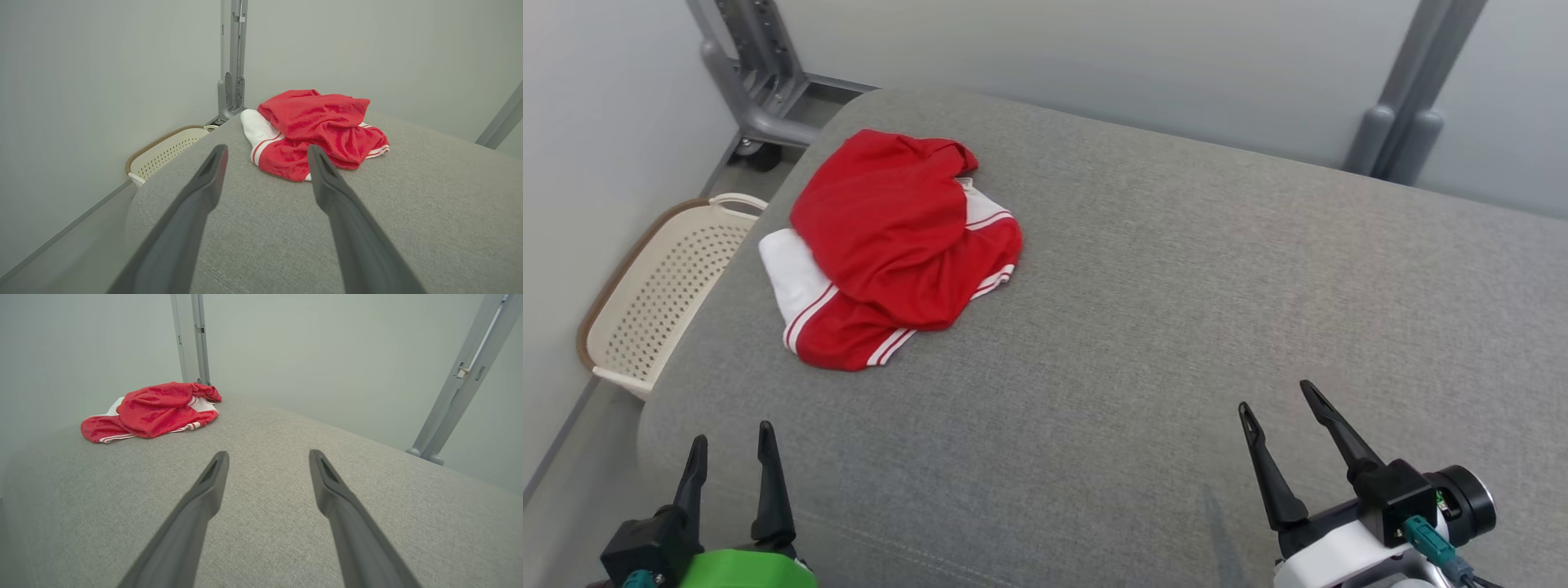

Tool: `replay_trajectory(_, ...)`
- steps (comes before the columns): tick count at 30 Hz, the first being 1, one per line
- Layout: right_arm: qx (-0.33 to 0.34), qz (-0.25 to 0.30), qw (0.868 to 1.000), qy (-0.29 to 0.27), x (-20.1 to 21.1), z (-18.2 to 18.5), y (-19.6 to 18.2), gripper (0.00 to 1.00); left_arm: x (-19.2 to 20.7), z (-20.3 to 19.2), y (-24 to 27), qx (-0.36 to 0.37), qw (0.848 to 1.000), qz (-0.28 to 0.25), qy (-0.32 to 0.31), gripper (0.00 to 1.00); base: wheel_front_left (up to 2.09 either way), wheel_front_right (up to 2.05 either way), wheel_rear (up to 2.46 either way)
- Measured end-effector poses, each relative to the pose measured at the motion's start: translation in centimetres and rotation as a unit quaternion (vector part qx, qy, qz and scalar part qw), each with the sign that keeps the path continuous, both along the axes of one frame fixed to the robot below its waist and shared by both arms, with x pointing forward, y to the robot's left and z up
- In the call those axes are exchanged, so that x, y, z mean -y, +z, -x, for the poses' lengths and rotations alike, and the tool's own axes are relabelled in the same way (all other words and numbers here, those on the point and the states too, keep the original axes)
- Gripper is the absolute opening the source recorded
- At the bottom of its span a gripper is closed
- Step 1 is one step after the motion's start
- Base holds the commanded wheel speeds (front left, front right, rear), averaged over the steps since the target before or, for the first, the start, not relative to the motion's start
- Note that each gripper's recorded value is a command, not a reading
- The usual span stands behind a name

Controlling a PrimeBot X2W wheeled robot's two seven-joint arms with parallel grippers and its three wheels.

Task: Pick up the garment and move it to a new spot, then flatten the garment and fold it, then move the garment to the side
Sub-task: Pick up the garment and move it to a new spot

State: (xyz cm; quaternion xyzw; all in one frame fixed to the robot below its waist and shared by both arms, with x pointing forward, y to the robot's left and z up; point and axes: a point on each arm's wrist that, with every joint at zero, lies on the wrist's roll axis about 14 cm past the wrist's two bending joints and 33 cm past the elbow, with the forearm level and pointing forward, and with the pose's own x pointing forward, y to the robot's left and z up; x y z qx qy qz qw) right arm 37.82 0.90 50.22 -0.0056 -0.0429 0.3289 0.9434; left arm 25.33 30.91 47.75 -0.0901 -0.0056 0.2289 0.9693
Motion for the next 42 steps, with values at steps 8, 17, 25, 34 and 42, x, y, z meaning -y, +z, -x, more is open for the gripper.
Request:
replay_trajectory(8, 0.007, -0.002, 0.997, 0.072, -4.4, 1.2, 0.6, 1.00, -2.7, 4.8, 0.7, 0.014, 0.997, -0.002, 0.074, 1.00, 0.00, 0.00, 0.00)
replay_trajectory(17, 0.016, -0.005, 0.998, 0.063, -3.7, 0.0, 0.9, 1.00, -0.8, -1.1, 1.7, 0.010, 0.999, 0.028, 0.010, 1.00, 0.00, 0.00, 0.00)
replay_trajectory(25, 0.022, -0.012, 0.998, 0.049, -2.8, -2.4, 0.7, 1.00, -2.1, -10.3, 3.1, -0.040, 0.997, 0.070, -0.017, 1.00, 0.00, 0.00, 0.00)
replay_trajectory(34, -0.030, -0.016, 0.999, 0.002, 0.2, -4.8, -3.5, 1.00, -0.1, -18.0, -3.9, -0.214, 0.962, 0.146, -0.081, 1.00, 0.00, 0.00, 0.00)
replay_trajectory(42, -0.049, -0.016, 0.997, -0.051, 3.5, -5.9, -5.0, 1.00, 0.9, -18.6, -11.1, -0.332, 0.926, 0.159, -0.084, 0.40, 0.00, 0.00, 0.00)
